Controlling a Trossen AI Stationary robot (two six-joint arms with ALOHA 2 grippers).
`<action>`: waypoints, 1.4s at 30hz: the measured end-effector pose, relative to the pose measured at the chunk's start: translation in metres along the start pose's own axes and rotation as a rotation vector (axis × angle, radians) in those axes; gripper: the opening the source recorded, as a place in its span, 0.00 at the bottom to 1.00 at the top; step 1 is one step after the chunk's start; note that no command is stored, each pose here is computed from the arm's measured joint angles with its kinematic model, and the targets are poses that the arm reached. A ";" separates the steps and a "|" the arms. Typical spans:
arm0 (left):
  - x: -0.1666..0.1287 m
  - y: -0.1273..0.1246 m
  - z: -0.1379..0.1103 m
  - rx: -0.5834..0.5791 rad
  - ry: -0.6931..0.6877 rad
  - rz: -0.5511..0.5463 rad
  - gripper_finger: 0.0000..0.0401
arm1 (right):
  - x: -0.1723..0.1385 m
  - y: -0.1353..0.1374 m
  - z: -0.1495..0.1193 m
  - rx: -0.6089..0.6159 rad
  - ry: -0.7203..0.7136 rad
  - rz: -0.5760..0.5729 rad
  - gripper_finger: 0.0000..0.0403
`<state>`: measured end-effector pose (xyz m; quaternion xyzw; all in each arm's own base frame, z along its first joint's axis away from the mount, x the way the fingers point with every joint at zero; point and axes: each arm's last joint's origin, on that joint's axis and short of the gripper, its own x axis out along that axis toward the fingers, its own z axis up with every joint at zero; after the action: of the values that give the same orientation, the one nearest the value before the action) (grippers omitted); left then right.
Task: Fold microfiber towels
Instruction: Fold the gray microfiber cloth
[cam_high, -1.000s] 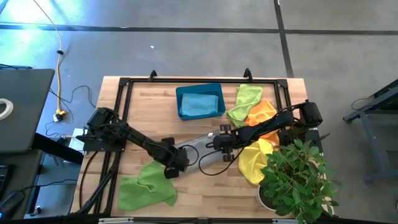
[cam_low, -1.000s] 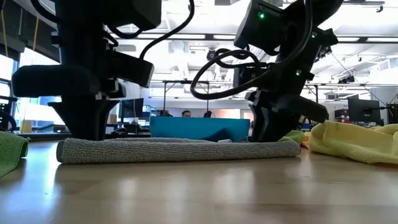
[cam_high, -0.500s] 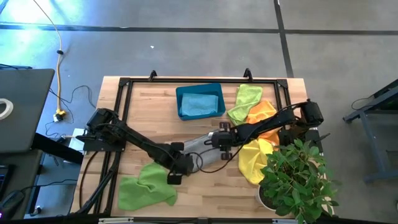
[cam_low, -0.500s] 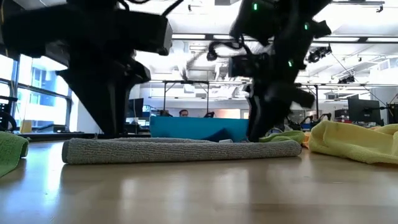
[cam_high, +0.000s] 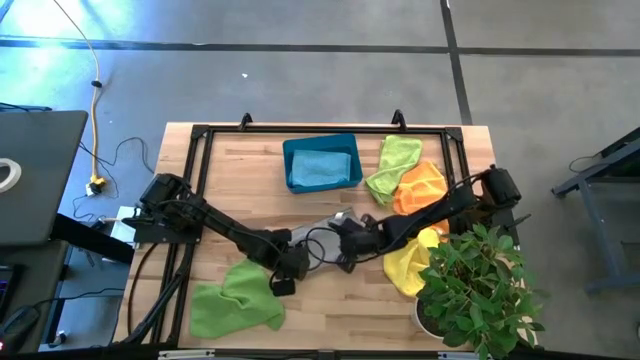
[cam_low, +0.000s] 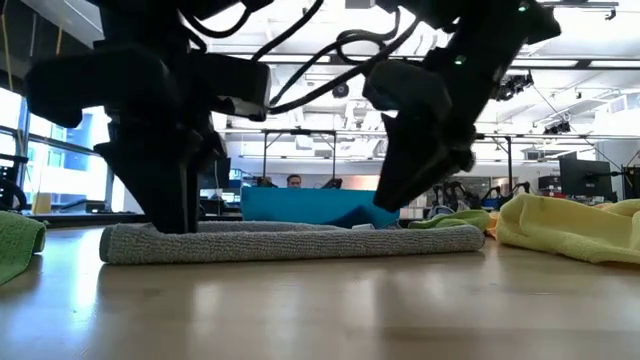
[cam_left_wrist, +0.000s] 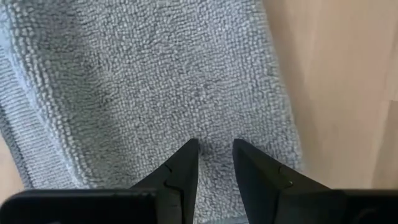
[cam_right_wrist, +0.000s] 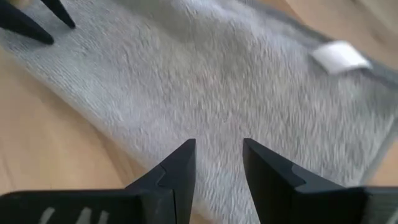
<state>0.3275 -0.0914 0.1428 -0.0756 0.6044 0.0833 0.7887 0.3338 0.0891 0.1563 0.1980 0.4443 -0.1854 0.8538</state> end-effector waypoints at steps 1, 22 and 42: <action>0.000 0.000 0.000 0.000 -0.001 0.000 0.22 | -0.001 0.001 -0.002 -0.003 0.005 -0.007 0.31; 0.017 -0.009 0.008 -0.097 -0.050 -0.078 0.22 | 0.016 -0.043 -0.029 -0.117 0.033 -0.261 0.31; -0.012 -0.005 0.019 -0.041 -0.202 -0.093 0.22 | -0.013 -0.066 0.010 -0.181 -0.088 -0.281 0.31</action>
<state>0.3437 -0.0930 0.1593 -0.1109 0.5158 0.0660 0.8469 0.3013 0.0300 0.1609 0.0482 0.4446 -0.2707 0.8525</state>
